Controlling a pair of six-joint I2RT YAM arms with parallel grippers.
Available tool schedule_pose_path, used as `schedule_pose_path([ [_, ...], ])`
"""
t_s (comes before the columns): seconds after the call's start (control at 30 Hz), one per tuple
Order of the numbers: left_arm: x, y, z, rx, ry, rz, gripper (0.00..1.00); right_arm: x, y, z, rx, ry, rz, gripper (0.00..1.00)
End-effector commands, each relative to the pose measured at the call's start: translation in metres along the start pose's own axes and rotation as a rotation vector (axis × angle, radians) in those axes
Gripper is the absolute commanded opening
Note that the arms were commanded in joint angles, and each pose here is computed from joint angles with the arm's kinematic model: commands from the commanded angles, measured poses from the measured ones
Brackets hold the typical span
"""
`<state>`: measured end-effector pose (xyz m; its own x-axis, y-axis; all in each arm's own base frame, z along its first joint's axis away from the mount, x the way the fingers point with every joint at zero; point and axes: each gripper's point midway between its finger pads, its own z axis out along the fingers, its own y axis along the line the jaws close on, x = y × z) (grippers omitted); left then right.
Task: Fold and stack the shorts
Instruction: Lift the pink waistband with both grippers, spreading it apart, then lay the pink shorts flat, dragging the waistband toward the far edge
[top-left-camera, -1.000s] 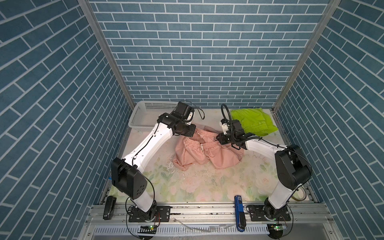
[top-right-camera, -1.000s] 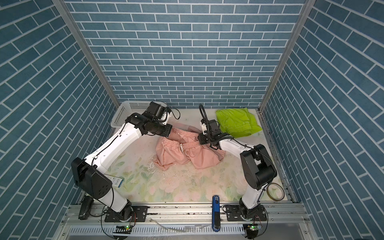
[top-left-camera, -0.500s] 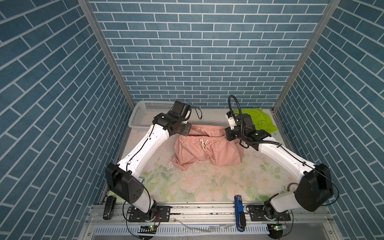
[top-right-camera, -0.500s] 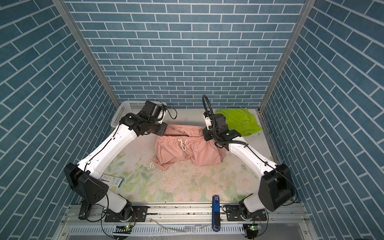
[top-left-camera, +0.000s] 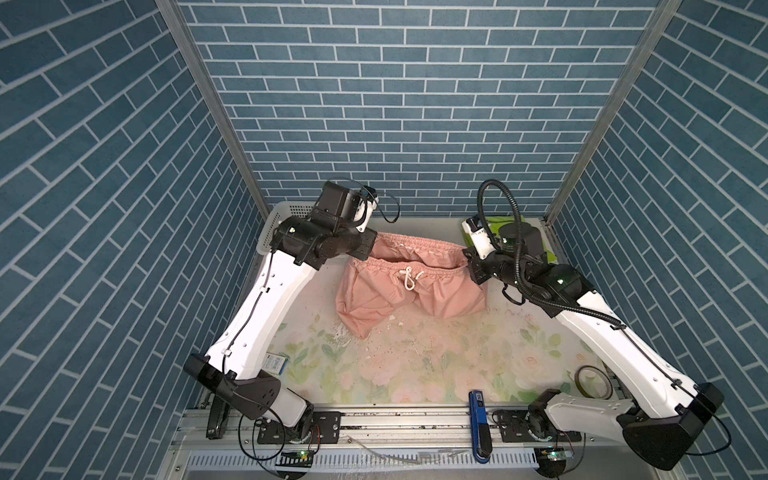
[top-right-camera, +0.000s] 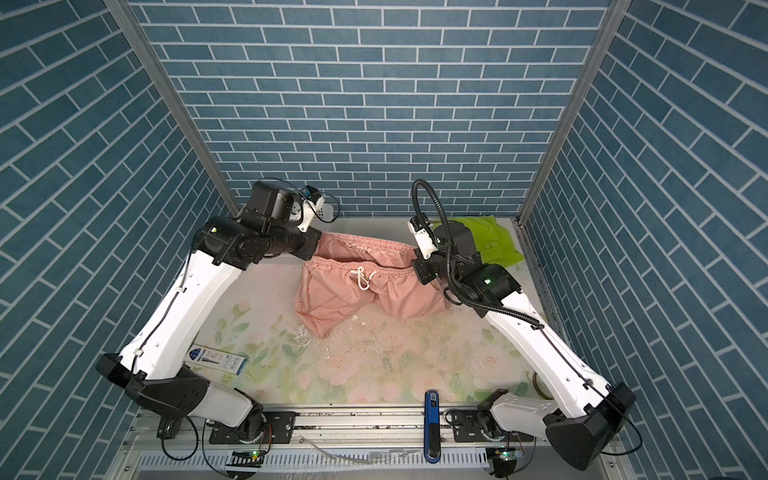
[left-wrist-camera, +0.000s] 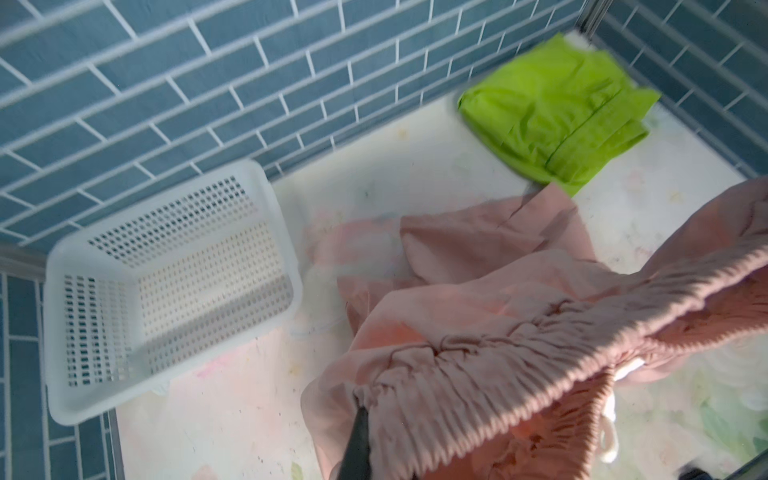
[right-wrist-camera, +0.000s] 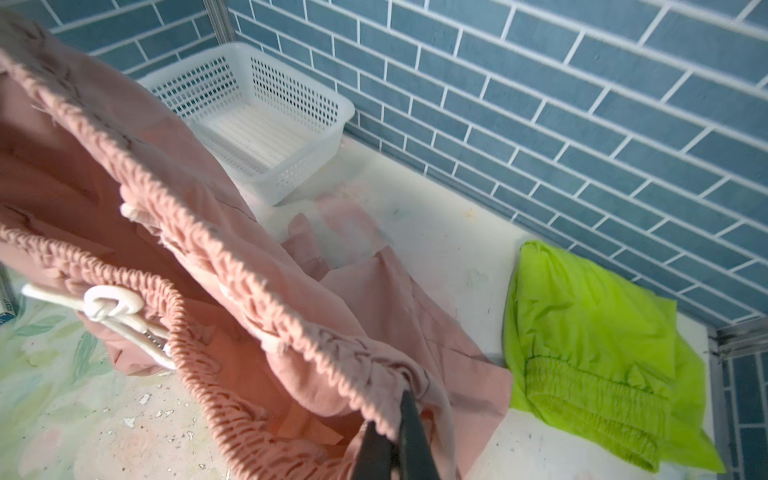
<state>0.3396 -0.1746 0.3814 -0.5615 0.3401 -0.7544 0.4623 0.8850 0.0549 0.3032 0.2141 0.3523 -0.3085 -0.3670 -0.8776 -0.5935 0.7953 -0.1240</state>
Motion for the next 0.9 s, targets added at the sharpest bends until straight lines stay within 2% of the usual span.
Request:
schedule_pose_path([
  [0.0,-0.013,0.003,-0.058,0.008,-0.064,0.053,0.02,-0.051,-0.009,-0.069,0.013,-0.156,-0.062,0.00],
  [0.1,-0.031,0.001,-0.105,0.028,-0.170,0.044,0.02,-0.084,-0.005,-0.119,-0.032,-0.246,-0.069,0.00],
  [0.17,-0.036,-0.015,-0.121,0.125,-0.202,0.020,0.00,-0.098,0.004,-0.144,-0.092,-0.296,-0.064,0.00],
  [0.23,-0.031,-0.038,-0.128,0.266,-0.186,0.002,0.00,-0.106,0.013,-0.164,-0.155,-0.333,-0.053,0.00],
  [0.27,-0.029,-0.041,-0.130,0.282,-0.183,-0.013,0.00,-0.107,0.015,-0.170,-0.171,-0.341,-0.051,0.00],
  [0.33,-0.026,-0.030,-0.136,0.223,-0.201,-0.031,0.00,-0.108,0.016,-0.180,-0.179,-0.358,-0.050,0.00],
  [0.43,-0.019,-0.008,-0.146,0.090,-0.202,-0.027,0.00,-0.108,0.006,-0.190,-0.120,-0.371,-0.047,0.00],
  [0.57,-0.017,-0.001,-0.152,0.053,-0.178,-0.026,0.00,-0.108,-0.009,-0.184,-0.037,-0.333,-0.025,0.00],
  [0.67,-0.015,0.002,-0.121,0.029,-0.109,-0.034,0.00,-0.100,-0.022,-0.152,0.039,-0.242,-0.016,0.00],
  [0.8,-0.013,0.003,-0.041,0.019,0.045,-0.047,0.00,-0.080,-0.047,-0.086,0.197,-0.061,-0.043,0.00],
  [0.87,-0.015,0.007,0.001,0.014,0.098,-0.063,0.00,-0.071,-0.055,-0.052,0.216,0.001,-0.042,0.00],
])
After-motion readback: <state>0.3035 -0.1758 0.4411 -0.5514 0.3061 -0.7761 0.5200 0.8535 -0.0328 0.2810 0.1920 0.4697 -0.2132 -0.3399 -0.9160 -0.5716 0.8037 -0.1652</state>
